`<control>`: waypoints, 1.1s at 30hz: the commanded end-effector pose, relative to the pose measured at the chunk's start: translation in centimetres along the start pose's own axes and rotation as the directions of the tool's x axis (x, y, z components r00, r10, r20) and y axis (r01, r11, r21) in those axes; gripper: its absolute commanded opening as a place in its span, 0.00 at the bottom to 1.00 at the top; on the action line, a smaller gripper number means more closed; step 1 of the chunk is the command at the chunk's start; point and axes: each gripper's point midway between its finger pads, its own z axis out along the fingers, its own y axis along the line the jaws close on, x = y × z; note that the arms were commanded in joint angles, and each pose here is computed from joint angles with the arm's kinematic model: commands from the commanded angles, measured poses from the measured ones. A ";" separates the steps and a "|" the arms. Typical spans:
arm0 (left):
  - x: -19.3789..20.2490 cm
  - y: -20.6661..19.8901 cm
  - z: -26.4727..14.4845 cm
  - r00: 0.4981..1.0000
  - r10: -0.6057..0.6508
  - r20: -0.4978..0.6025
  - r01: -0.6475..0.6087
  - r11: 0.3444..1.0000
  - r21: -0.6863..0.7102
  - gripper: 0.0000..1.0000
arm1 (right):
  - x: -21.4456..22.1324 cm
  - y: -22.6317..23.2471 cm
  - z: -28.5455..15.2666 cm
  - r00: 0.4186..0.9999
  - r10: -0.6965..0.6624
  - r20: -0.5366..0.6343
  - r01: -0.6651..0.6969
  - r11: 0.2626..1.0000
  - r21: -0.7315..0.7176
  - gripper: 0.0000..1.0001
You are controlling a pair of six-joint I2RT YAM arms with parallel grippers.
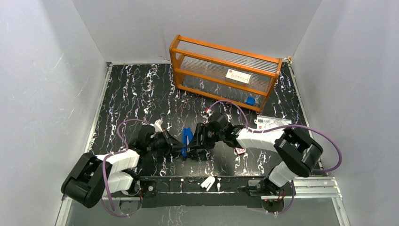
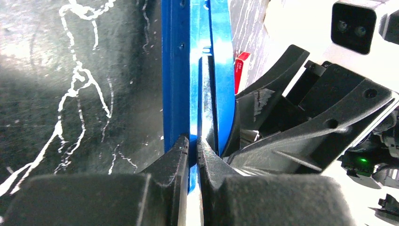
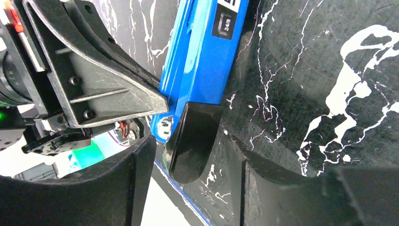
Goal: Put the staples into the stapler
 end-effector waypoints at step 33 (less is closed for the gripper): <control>-7.1 4.7 -9.8 0.866 0.148 0.477 0.139 0.847 -0.514 0.70 | -3.9 1.6 4.7 0.803 -0.570 -0.174 0.591 0.724 0.355 0.33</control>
